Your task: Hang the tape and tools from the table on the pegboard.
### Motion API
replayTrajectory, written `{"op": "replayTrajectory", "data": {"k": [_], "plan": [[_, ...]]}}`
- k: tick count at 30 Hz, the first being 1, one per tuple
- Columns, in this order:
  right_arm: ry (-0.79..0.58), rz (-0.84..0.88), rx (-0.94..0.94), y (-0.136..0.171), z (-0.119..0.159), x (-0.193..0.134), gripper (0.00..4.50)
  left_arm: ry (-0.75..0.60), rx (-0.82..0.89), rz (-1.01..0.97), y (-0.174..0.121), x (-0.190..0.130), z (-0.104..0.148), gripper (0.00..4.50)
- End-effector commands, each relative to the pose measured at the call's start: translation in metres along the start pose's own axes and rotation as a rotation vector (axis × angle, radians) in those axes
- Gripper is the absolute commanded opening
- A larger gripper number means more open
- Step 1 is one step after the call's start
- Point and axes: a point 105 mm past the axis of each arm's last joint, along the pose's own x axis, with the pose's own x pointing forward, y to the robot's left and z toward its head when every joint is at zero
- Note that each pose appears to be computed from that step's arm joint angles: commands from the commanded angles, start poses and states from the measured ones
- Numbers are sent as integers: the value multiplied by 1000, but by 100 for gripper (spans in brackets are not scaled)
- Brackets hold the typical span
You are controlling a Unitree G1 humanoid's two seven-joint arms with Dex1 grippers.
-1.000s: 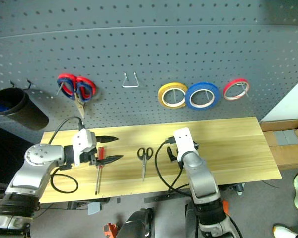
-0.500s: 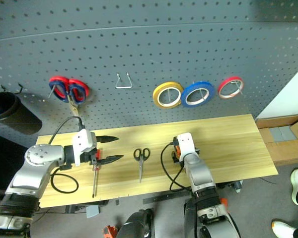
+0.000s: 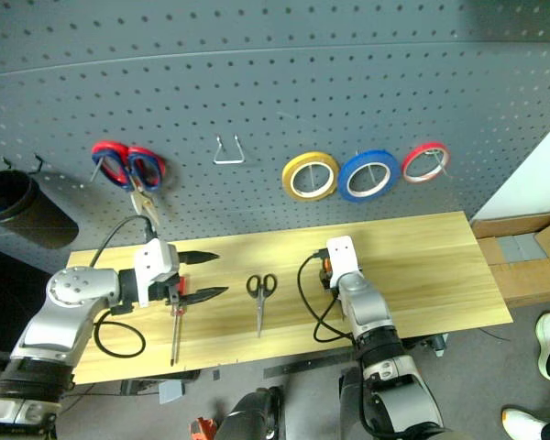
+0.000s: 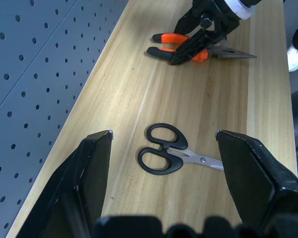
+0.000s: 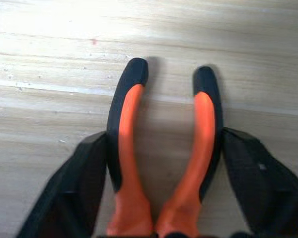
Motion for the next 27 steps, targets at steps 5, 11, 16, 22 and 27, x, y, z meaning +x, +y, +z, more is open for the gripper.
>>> {"op": "replayTrajectory", "data": {"k": [5, 11, 16, 22, 27], "plan": [[-49, 15, -90, 11, -3, -8, 290, -86, -96, 114, 2, -6, 3, 358], [-294, 46, -186, 19, 39, -46, 290, -130, -210, 227, -4, -13, -4, 358], [-497, 150, -196, 40, 56, -93, 290, -154, -263, 303, -4, -25, -4, 358], [-732, 276, -232, 66, 94, -151, 290, -225, -253, 380, 1, -46, -1, 358], [-896, 324, -266, 77, 137, -178, 290, -282, -251, 394, 6, -54, 5, 358]]}}
